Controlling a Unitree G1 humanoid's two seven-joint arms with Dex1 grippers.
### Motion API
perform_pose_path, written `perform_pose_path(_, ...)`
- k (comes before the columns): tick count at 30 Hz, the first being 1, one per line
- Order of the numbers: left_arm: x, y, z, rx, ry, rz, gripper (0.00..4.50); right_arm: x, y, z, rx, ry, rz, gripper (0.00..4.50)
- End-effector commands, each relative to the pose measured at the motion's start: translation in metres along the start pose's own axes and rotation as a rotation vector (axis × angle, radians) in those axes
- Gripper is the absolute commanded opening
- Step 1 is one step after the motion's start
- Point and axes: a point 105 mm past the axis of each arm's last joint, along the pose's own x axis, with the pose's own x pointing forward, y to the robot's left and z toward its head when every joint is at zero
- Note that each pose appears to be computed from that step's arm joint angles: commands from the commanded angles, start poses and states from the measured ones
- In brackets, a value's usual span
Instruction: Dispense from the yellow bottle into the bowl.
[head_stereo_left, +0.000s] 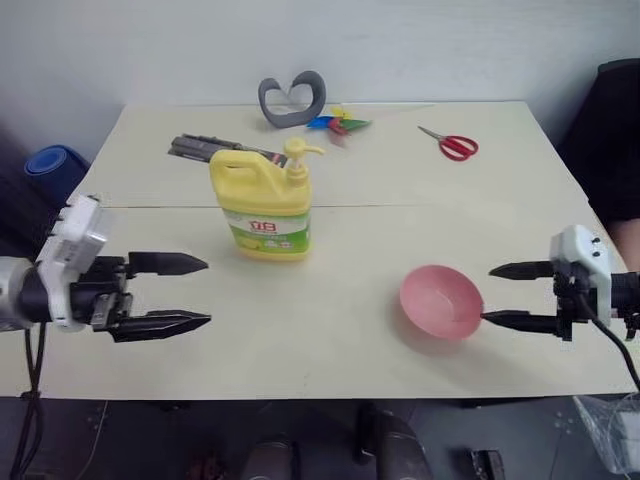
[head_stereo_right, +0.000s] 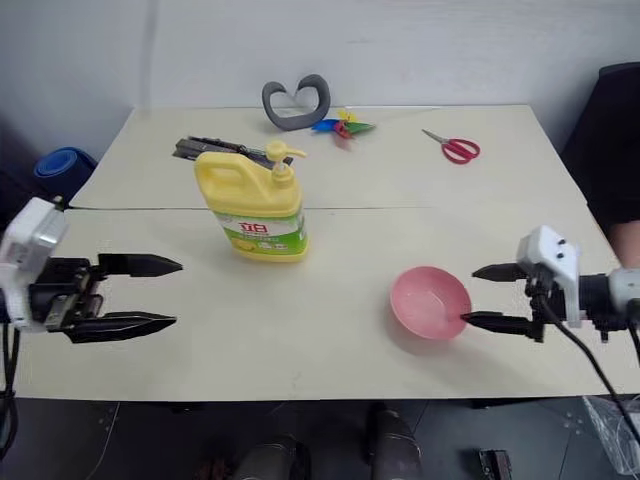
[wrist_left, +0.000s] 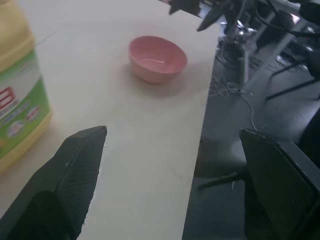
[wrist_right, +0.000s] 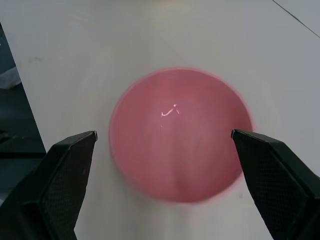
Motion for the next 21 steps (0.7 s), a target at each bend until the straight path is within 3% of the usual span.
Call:
perform_pose_path(1,0.022,-0.009,0.002,0.112,0.064,-0.121,4.5,0.011,0.014,0.006,-0.037,-0.001,-0.054,4.49)
perform_pose_path(8,0.043,-0.002,0.005,0.169,0.081,-0.239,4.5,0.045,0.048,-0.021,-0.067,0.085,-0.07,4.49)
perform_pose_path(15,0.055,0.006,0.015,0.212,0.074,-0.285,4.5,0.071,0.041,-0.041,-0.127,0.146,-0.177,4.49)
perform_pose_path(19,0.056,0.007,0.016,0.219,0.079,-0.293,4.5,0.077,0.037,-0.044,-0.118,0.138,-0.205,3.28)
perform_pose_path(21,0.056,0.008,0.017,0.22,0.078,-0.288,4.5,0.08,0.038,-0.046,-0.118,0.136,-0.199,2.39)
